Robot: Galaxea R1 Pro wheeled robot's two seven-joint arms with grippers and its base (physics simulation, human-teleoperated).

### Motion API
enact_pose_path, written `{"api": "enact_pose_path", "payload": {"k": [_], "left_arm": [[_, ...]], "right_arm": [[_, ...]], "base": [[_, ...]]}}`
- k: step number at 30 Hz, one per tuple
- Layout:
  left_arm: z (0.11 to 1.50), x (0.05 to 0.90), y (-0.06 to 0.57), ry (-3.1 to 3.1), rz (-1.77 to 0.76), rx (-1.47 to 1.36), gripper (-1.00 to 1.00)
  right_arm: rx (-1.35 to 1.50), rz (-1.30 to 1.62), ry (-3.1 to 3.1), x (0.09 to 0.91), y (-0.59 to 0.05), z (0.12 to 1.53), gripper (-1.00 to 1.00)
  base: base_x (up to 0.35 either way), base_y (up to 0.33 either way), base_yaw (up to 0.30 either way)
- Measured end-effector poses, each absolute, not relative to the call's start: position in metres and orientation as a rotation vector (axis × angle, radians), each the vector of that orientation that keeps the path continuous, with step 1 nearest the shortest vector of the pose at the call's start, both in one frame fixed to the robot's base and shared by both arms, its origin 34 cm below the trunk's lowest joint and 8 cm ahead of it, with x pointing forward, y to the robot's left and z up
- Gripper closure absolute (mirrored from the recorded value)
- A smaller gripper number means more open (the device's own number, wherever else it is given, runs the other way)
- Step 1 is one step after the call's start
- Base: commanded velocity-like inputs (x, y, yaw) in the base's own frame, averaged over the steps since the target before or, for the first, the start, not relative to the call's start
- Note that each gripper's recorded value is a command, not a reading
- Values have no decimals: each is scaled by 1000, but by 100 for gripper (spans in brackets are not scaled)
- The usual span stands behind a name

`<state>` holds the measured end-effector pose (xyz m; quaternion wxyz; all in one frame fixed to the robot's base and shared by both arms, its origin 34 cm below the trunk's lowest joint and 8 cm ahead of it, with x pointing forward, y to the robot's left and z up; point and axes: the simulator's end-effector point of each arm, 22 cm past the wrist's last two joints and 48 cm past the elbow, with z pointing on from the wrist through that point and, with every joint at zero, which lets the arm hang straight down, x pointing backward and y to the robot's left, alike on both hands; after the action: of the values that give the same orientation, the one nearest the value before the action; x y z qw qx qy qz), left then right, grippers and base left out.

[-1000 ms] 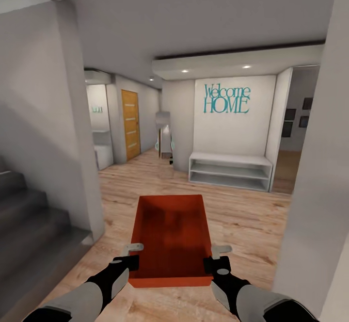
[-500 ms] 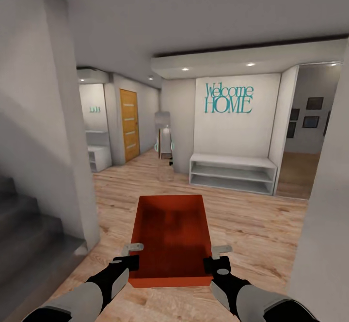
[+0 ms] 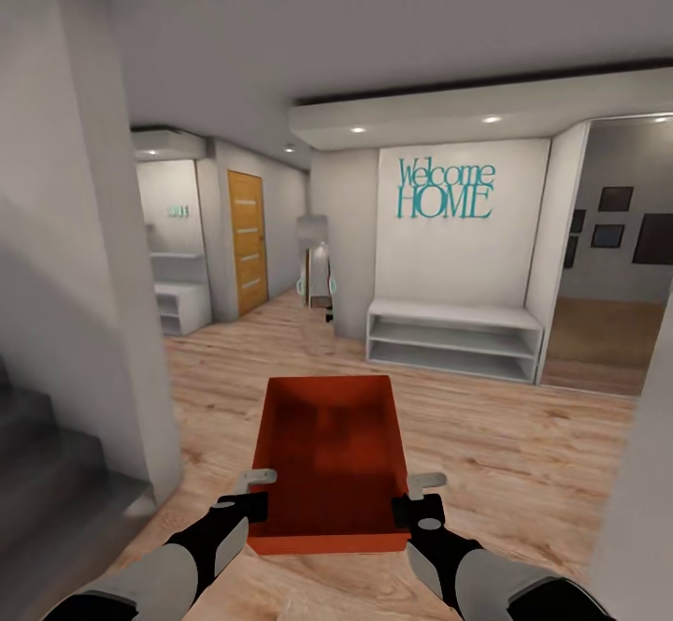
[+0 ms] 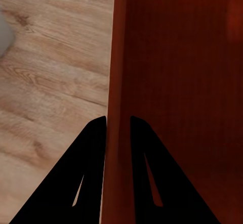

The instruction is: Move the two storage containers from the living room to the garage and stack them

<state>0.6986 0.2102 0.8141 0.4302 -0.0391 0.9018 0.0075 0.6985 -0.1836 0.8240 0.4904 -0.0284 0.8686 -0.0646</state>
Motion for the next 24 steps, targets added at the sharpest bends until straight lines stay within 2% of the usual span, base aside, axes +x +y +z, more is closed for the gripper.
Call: {"api": "enact_pose_path", "payload": {"k": [5,17,24], "left_arm": [[814,699,210,2250,20,-97,100],[815,699,210,2249,20,-96,100],[814,699,210,2251,20,-96,100]], "right_arm": [[-68,-155,2109,698,-184,824,100],[-68,-155,2109,699,-184,824,100],[-68,-155,2110,698,-184,824,100]], "base": [[325,0,84],[325,0,242],[325,0,47]]}}
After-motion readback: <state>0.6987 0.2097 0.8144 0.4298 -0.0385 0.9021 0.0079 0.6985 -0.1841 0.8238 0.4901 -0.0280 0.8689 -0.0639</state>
